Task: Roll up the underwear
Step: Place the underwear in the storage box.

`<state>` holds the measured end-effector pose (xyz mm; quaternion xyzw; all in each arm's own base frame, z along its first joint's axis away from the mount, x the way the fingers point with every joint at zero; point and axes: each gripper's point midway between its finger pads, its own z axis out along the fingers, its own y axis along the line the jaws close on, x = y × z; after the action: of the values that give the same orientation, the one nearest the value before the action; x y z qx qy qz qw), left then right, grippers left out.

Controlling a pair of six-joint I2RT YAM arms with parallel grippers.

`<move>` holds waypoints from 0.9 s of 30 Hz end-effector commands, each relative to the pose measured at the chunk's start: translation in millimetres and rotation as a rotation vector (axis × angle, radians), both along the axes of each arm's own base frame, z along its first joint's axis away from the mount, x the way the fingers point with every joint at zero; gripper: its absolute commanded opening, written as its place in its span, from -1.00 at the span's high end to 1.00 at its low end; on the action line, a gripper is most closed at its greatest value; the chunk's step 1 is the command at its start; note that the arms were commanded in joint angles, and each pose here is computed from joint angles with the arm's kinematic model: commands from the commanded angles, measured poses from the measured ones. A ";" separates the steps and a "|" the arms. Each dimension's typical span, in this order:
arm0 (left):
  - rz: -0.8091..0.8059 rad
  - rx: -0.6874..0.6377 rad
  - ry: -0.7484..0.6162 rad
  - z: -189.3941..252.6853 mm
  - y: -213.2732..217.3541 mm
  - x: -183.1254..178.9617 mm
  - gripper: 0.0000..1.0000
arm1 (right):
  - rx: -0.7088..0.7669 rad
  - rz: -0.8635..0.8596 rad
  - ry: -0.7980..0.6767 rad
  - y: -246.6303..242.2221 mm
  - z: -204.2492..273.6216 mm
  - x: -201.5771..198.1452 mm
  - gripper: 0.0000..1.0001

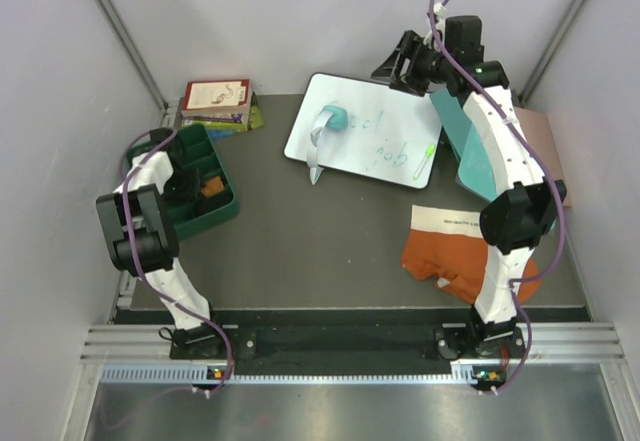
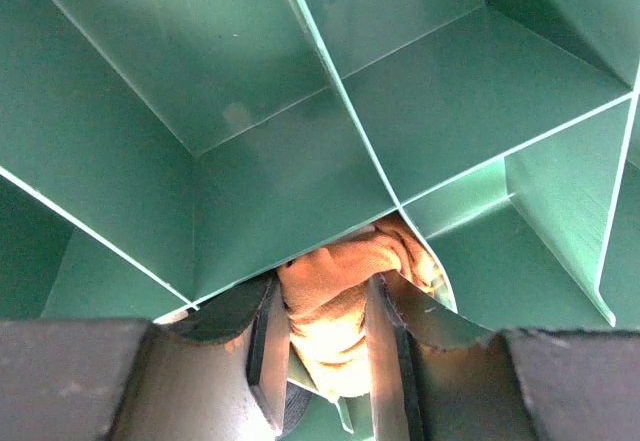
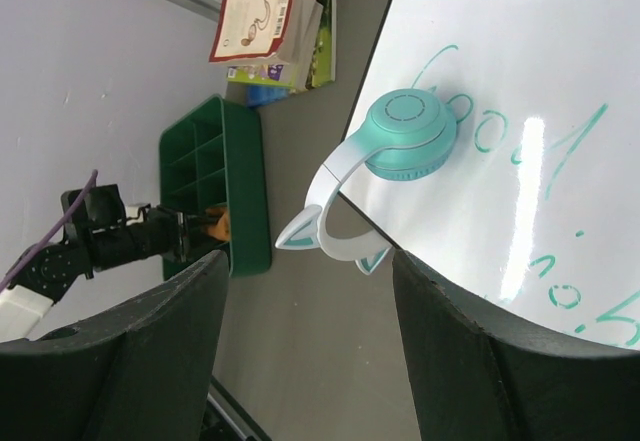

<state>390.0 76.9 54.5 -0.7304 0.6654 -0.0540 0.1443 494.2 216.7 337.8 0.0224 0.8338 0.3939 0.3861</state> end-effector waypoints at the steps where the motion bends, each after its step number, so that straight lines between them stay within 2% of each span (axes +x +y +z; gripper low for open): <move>1: 0.018 0.093 0.310 -47.7 27.1 -60.3 0.76 | 0.026 -0.007 -0.132 -7.3 46.4 -4.7 -0.33; 3: 0.018 0.082 0.287 -43.8 25.3 -53.9 0.54 | 0.026 -0.004 -0.130 -6.9 45.5 -4.8 -0.33; 8: 0.022 0.090 0.244 -31.0 27.4 -44.1 0.37 | 0.030 0.005 -0.133 -6.2 46.0 -7.5 -0.32; 10: 0.024 0.097 0.235 -26.7 28.3 -44.0 0.11 | 0.029 0.008 -0.132 -5.9 44.5 -8.3 -0.33; 12: 0.025 0.106 0.215 -20.7 29.5 -42.2 -0.02 | 0.030 0.013 -0.131 -5.6 44.0 -9.7 -0.33; 19: 0.034 0.128 0.162 0.5 32.6 -35.8 -0.11 | 0.035 0.026 -0.132 -4.1 42.2 -11.8 -0.33; 22: 0.029 0.126 0.146 7.6 31.4 -35.2 -0.26 | 0.039 0.033 -0.134 -3.4 42.6 -13.9 -0.33; 27: 0.036 0.128 0.127 14.3 30.7 -36.3 -0.29 | 0.041 0.039 -0.138 -3.1 42.8 -16.3 -0.33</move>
<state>388.4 86.0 72.9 -0.7268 0.6677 -0.0344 0.1572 489.9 220.0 337.7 0.0101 0.8265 0.4068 0.3891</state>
